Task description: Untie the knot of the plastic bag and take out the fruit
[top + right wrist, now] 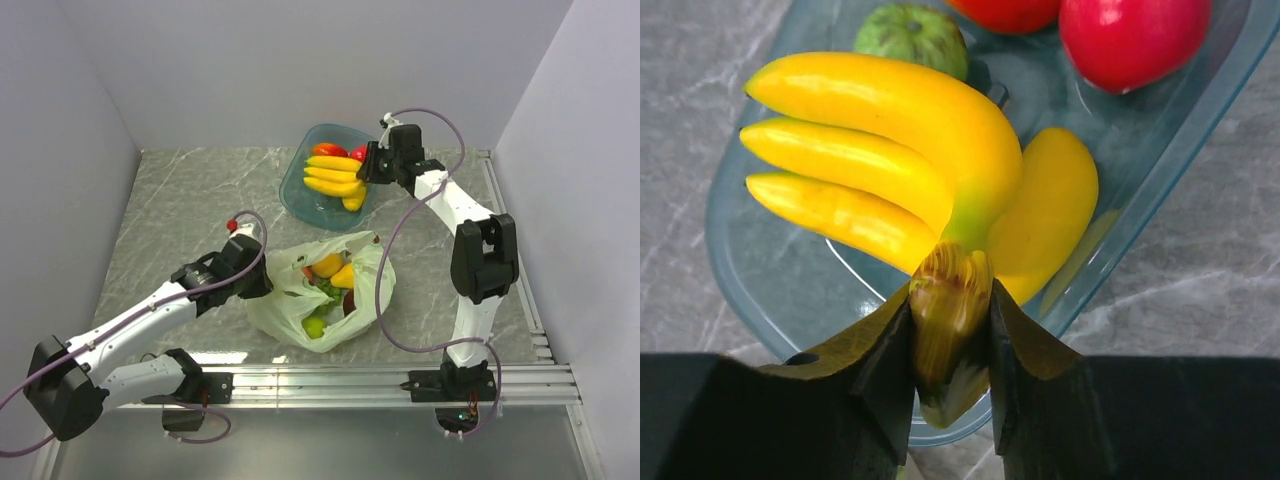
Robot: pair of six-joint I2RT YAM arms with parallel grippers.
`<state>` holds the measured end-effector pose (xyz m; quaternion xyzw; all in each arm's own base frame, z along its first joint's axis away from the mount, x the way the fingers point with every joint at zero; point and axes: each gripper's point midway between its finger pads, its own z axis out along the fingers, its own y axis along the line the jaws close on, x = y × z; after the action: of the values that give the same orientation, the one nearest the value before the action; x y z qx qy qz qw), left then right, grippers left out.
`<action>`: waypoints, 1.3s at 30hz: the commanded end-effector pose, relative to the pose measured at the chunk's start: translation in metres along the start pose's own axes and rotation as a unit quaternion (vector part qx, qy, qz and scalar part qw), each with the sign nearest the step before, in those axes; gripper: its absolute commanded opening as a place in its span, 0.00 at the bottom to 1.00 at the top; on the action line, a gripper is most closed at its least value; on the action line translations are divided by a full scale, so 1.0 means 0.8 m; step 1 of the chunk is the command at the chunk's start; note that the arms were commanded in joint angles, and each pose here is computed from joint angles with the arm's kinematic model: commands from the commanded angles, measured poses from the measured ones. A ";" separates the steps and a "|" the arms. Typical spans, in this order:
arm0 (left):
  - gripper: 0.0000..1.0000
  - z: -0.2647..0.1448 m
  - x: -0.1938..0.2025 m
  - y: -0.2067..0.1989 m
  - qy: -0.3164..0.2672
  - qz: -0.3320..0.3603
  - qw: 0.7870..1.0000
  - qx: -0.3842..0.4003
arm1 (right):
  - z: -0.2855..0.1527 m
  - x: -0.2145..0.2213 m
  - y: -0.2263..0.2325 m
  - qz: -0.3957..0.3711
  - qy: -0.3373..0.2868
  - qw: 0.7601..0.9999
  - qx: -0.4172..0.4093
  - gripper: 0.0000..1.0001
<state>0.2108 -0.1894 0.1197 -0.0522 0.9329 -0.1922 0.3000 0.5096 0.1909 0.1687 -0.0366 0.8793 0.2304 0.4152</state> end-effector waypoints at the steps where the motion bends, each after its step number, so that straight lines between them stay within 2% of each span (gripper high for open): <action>1: 0.01 -0.008 -0.028 -0.014 -0.034 -0.018 0.999 0.001 | 0.001 -0.023 0.013 -0.034 -0.038 0.998 -0.023 0.48; 2: 0.00 -0.009 -0.032 -0.014 -0.038 -0.014 0.999 0.000 | -0.003 -0.028 0.014 -0.034 -0.042 0.998 -0.020 0.64; 4: 0.01 -0.011 -0.034 -0.012 -0.038 -0.004 0.999 -0.007 | -0.014 -0.037 0.016 -0.037 -0.047 0.998 -0.004 0.78; 7: 0.01 -0.016 -0.038 -0.008 -0.041 0.015 0.999 -0.016 | -0.050 -0.059 0.039 -0.052 -0.068 0.996 0.003 0.83; 8: 0.01 -0.020 -0.040 -0.008 -0.045 0.020 0.999 -0.014 | -0.076 -0.076 0.050 -0.060 -0.090 0.994 0.008 0.83; 10: 0.00 -0.024 -0.040 -0.007 -0.047 0.025 0.998 -0.013 | -0.101 -0.070 0.079 -0.073 -0.090 0.993 0.002 0.83; 11: 0.01 -0.028 -0.042 -0.007 -0.053 0.027 0.998 -0.009 | -0.130 -0.079 0.100 -0.085 -0.109 0.990 -0.005 0.82; 12: 0.00 -0.029 -0.043 -0.005 -0.056 0.029 0.998 -0.009 | -0.139 -0.066 0.105 -0.093 -0.103 0.990 0.007 0.82; 14: 0.01 -0.034 -0.045 -0.004 -0.065 0.039 0.997 -0.005 | -0.176 -0.053 0.152 -0.118 -0.110 0.987 -0.017 0.80; 16: 0.01 -0.035 -0.046 0.001 -0.069 0.046 0.996 -0.012 | -0.191 -0.017 0.173 -0.131 -0.083 0.987 -0.030 0.79; 17: 0.01 -0.035 -0.044 0.003 -0.068 0.059 0.996 -0.010 | -0.210 0.001 0.204 -0.134 -0.077 0.986 -0.057 0.77; 19: 0.01 -0.034 -0.041 0.006 -0.066 0.067 0.995 -0.011 | -0.214 0.047 0.209 -0.133 -0.047 0.989 -0.045 0.75; 20: 0.01 -0.035 -0.041 0.005 -0.067 0.075 0.995 -0.008 | -0.230 0.068 0.232 -0.125 -0.044 0.989 -0.063 0.74; 21: 0.00 -0.034 -0.039 0.006 -0.067 0.077 0.995 -0.005 | -0.225 0.101 0.226 -0.122 -0.022 0.991 -0.053 0.73; 23: 0.00 -0.035 -0.034 0.005 -0.064 0.081 0.995 0.008 | -0.231 0.131 0.231 -0.096 -0.009 0.994 -0.053 0.67; 24: 0.01 -0.036 -0.033 0.003 -0.065 0.079 0.995 0.014 | -0.230 0.163 0.233 -0.099 0.015 0.994 -0.054 0.66; 27: 0.01 -0.040 -0.027 0.002 -0.065 0.076 0.995 0.029 | -0.230 0.210 0.224 -0.077 0.041 0.996 -0.026 0.65; 32: 0.01 -0.041 -0.012 -0.005 -0.055 0.075 0.994 0.065 | -0.219 0.241 0.185 -0.013 0.040 0.999 0.032 0.64; 36: 0.01 -0.038 0.001 -0.001 -0.033 0.060 0.996 0.062 | -0.195 0.249 0.171 -0.034 0.036 0.997 0.056 0.62; 39: 0.01 -0.032 0.005 0.006 -0.026 0.050 0.997 0.044 | -0.170 0.252 0.164 -0.050 0.035 0.995 0.074 0.66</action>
<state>0.1938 -0.1734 0.1375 0.0122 0.9154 -0.2086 0.3439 0.2216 0.2673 0.1386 -0.0837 0.9179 0.1517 0.3570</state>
